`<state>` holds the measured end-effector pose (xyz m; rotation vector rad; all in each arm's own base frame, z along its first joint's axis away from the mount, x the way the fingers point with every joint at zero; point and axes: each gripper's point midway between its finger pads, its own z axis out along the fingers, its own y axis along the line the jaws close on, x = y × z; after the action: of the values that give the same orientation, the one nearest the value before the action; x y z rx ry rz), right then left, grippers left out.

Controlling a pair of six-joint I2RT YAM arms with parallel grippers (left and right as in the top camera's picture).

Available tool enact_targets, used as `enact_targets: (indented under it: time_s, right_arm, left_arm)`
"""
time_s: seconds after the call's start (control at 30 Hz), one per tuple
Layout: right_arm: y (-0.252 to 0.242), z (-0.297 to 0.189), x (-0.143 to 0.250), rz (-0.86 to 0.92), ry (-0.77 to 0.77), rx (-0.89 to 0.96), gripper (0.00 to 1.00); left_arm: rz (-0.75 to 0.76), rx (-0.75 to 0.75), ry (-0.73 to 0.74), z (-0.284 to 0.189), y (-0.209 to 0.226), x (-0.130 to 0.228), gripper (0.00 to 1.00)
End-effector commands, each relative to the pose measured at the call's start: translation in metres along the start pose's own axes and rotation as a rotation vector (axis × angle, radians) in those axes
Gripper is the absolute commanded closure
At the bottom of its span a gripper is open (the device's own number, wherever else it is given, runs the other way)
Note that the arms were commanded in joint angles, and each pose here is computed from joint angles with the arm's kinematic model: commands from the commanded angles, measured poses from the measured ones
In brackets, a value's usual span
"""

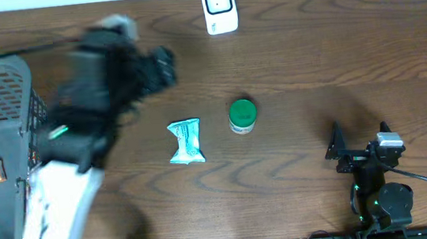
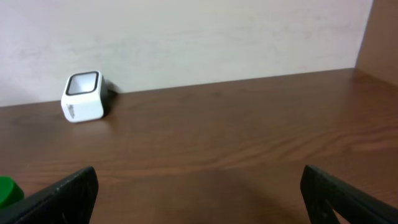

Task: Scan the item barcode
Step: 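Return the left gripper to the basket and grasp the Kleenex pack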

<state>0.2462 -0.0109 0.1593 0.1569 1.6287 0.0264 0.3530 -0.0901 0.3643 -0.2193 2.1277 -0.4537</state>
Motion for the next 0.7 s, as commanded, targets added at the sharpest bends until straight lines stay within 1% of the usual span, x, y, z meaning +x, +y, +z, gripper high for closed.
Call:
enact_targets:
  time_s: [0.0, 0.07, 0.17, 0.27, 0.33, 0.47, 0.57, 0.67]
  right_arm:
    - [-0.001, 0.000, 0.001, -0.014, 0.003, 0.007, 0.01]
    - [-0.001, 0.000, 0.001, -0.014, 0.003, 0.007, 0.01]
    - [-0.001, 0.000, 0.001, -0.014, 0.003, 0.007, 0.01]
    - [-0.001, 0.000, 0.001, -0.014, 0.003, 0.007, 0.01]
    - [-0.001, 0.000, 0.001, -0.014, 0.003, 0.007, 0.01]
    - [-0.001, 0.000, 0.001, -0.014, 0.003, 0.007, 0.01]
    - [-0.001, 0.000, 0.001, -0.014, 0.003, 0.007, 0.01]
    - [-0.001, 0.000, 0.001, -0.014, 0.003, 0.007, 0.01]
  left_arm:
    - [0.039, -0.199, -0.184, -0.058, 0.045, -0.058, 0.15]
    - [-0.018, -0.302, -0.239, -0.088, 0.077, -0.078, 0.15]
    - [-0.138, -0.470, -0.282, -0.123, 0.132, -0.086, 0.15]
    - [-0.326, -0.634, -0.269, -0.146, 0.187, -0.069, 0.15]
    - [-0.461, -0.737, -0.215, -0.152, 0.223, -0.049, 0.15]
    - [-0.550, -0.820, -0.097, -0.141, 0.260, -0.025, 0.15]
    - [-0.696, -0.874, 0.012, -0.121, 0.285, 0.003, 0.15]
    - [-0.853, -0.957, 0.063, -0.105, 0.310, 0.028, 0.15]
